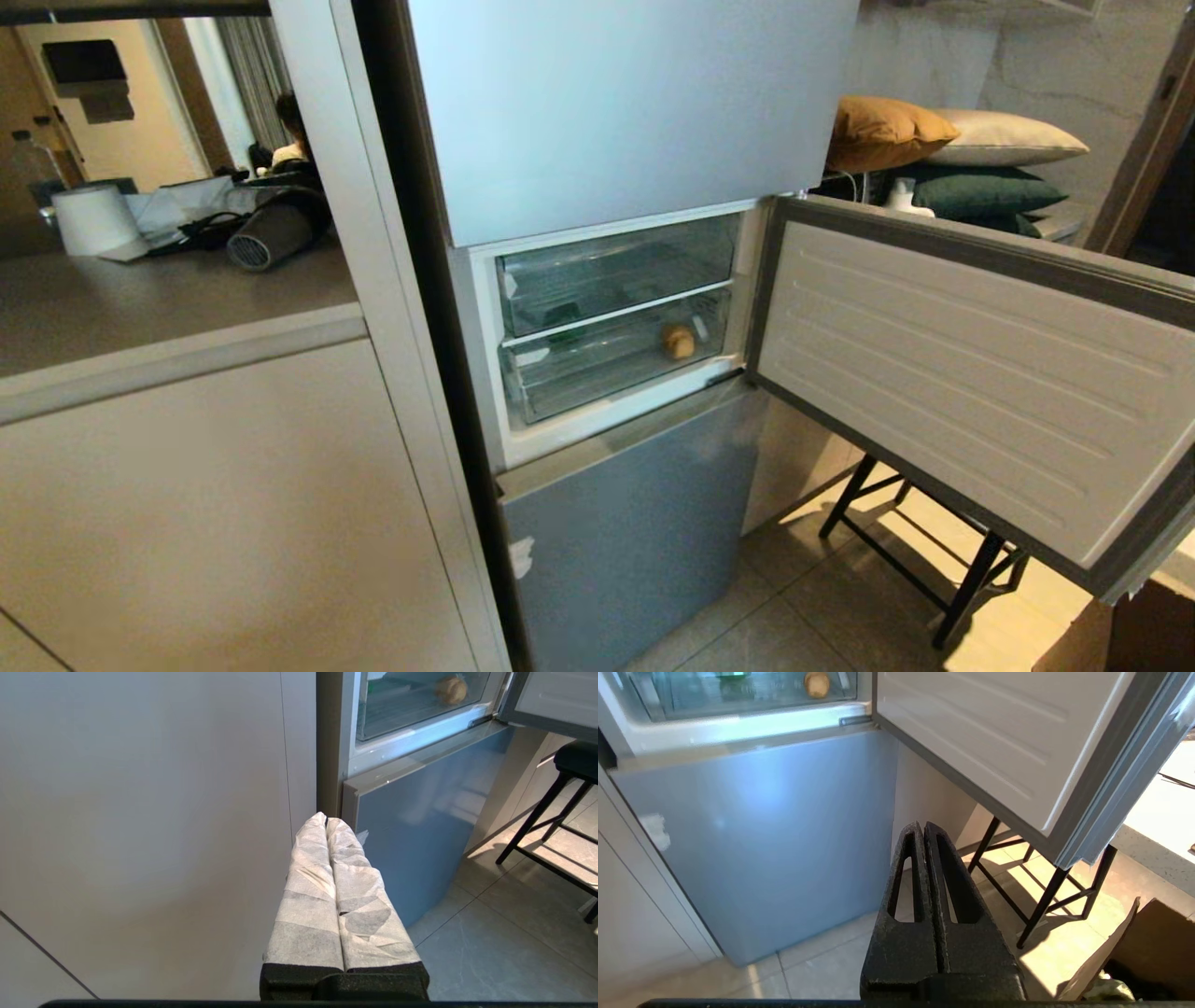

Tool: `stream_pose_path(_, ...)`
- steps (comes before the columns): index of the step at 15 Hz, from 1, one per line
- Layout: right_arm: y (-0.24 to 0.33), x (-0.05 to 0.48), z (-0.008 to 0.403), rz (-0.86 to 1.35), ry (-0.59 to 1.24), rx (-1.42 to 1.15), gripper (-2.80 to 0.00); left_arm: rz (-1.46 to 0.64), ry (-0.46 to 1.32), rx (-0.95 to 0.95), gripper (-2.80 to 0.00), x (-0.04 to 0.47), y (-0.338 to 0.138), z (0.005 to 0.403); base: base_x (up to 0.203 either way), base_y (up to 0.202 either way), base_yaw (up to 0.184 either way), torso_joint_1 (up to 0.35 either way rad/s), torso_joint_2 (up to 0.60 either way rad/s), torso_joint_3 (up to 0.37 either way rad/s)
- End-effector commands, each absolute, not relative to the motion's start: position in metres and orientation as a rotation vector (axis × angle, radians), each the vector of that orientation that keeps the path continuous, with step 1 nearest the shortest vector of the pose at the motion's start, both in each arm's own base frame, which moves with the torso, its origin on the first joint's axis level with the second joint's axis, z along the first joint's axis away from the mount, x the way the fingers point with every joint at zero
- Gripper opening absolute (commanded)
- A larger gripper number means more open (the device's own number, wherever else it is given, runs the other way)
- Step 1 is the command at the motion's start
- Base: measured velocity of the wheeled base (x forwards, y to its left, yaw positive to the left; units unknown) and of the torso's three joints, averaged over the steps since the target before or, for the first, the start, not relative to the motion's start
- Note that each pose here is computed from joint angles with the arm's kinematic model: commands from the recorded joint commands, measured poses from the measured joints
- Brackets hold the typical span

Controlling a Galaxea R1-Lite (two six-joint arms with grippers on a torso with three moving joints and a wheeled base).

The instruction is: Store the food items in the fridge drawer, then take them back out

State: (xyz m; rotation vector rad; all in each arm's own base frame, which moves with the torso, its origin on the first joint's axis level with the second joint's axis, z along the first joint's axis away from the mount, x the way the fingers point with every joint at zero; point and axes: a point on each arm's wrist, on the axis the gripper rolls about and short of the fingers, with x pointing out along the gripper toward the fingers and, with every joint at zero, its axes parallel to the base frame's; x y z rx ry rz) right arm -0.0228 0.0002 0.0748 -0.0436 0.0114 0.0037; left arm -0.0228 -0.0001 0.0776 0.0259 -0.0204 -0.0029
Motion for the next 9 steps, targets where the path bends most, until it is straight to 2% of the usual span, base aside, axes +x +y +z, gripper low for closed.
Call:
stream_pose_path(1,0.0002,-0.0228,0.0748,0.005,0.011,-0.054,-2.80,-0.003,-0.009,0.026,-2.80,-0.0219,-0.0001,0.0747,0.000,0.000,0.000,-0.141,0.34,0.199)
stream_pose_path(9,0.0011,-0.0228,0.0748,0.042,0.010,-0.090,-2.80,-0.003,-0.009,0.026,-2.80,-0.0219,-0.0001,0.0747,0.000,0.000,0.000,-0.152,0.40,0.248)
